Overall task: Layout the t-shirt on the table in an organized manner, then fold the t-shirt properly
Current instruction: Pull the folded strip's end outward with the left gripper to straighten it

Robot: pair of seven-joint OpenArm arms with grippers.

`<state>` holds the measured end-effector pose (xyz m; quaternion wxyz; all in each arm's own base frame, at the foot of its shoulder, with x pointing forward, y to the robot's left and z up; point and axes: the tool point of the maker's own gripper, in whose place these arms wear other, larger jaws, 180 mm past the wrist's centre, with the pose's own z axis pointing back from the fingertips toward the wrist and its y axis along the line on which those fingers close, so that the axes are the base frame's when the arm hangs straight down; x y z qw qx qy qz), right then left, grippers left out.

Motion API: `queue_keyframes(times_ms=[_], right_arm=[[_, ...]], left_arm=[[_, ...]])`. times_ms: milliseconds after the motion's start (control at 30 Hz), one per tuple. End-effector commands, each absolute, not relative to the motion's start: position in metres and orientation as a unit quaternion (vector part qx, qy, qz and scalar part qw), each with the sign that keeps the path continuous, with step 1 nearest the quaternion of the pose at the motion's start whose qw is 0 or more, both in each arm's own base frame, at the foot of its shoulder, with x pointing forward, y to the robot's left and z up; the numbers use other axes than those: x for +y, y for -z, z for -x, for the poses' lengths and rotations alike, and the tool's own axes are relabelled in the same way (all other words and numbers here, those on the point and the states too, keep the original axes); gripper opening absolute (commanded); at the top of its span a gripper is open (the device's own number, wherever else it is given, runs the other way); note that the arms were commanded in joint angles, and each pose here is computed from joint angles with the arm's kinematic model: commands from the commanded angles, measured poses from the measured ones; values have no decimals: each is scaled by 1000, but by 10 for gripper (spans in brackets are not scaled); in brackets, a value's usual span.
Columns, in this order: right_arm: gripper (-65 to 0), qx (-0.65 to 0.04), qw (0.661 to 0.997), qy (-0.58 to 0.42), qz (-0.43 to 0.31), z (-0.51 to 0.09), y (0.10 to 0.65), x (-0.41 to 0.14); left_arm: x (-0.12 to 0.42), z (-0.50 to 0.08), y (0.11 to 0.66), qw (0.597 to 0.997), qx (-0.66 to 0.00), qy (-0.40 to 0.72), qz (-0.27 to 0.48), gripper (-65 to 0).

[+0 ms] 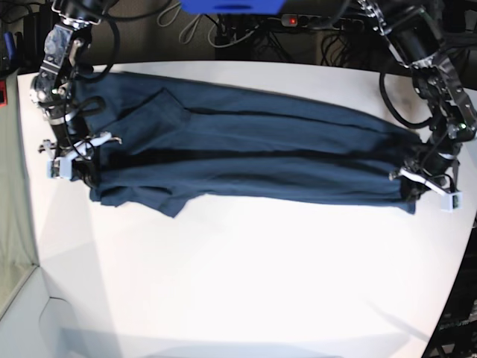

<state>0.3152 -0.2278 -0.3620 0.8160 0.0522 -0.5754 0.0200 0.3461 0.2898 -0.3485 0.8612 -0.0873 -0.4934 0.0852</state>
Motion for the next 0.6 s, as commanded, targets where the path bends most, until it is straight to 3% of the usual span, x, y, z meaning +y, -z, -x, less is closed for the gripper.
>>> queue_keyframes(times_ms=[0, 567], right_arm=[[-650, -600, 798, -25, -52, -323, 345, -231], [-650, -602, 796, -24, -54, -324, 344, -229]], left_arm=[[291, -355, 329, 845, -521, -80, 86, -645], [294, -354, 335, 850, -514, -80, 82, -639]])
